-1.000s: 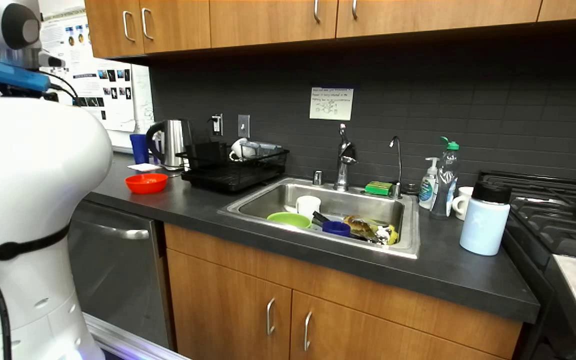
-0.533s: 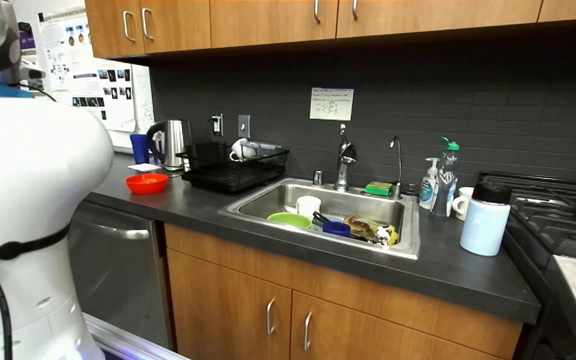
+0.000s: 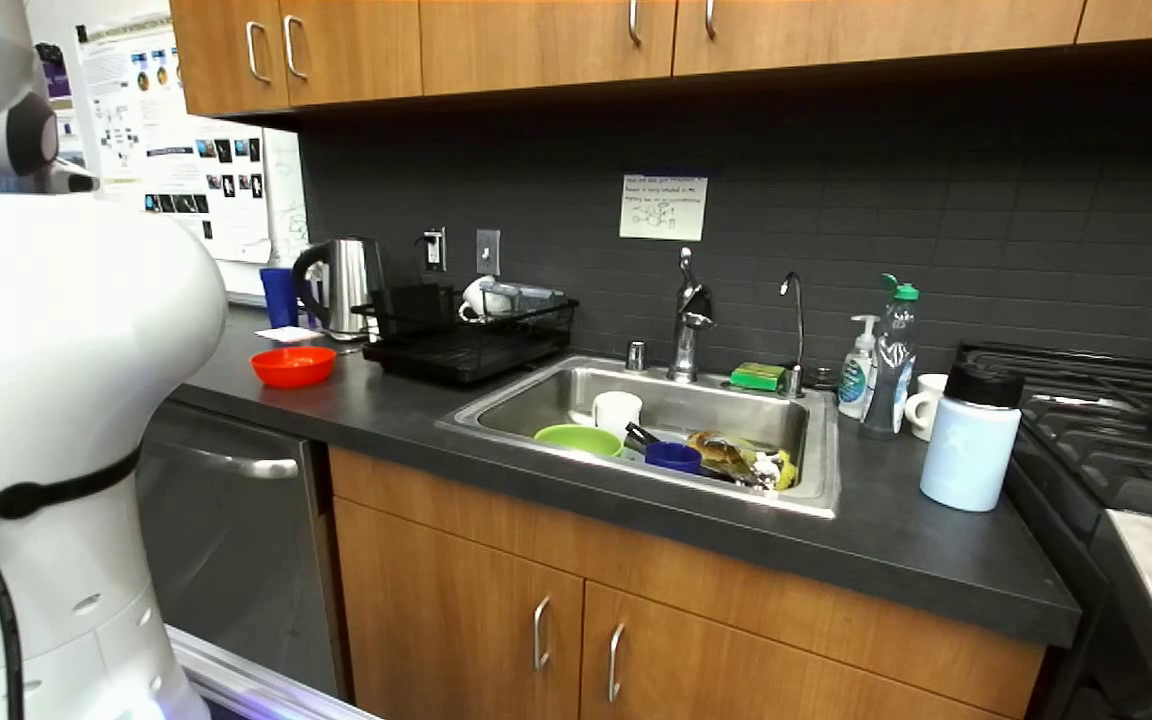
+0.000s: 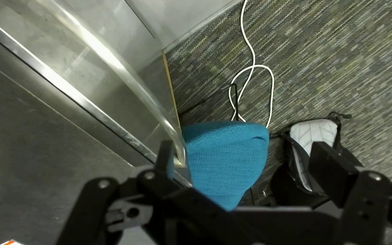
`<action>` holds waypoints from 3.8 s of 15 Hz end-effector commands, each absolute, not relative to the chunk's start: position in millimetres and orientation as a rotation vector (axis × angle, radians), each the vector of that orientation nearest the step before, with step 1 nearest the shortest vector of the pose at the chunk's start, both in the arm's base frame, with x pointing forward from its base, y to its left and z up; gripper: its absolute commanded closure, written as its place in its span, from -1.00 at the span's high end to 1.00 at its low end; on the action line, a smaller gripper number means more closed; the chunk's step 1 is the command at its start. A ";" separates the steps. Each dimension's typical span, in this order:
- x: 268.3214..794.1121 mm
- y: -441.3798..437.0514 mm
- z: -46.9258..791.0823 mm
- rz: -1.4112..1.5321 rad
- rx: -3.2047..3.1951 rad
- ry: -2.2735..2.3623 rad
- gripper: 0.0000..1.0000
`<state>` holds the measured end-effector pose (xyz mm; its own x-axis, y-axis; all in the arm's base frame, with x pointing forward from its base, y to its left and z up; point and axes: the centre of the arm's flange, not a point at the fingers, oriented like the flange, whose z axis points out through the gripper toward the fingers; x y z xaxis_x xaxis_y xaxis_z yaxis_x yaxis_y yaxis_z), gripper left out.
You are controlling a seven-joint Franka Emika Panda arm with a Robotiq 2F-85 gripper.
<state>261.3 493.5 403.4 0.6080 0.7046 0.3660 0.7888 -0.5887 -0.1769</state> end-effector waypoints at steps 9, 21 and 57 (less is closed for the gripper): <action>261.5 494.1 404.6 -0.367 -2.516 -1.209 1.00; 319.8 522.3 416.4 -0.590 -2.515 -1.492 1.00; 487.2 586.4 392.6 -0.772 -3.165 -0.835 1.00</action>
<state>474.6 585.9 395.3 0.7331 0.5627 0.3819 0.4681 -0.8249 0.3169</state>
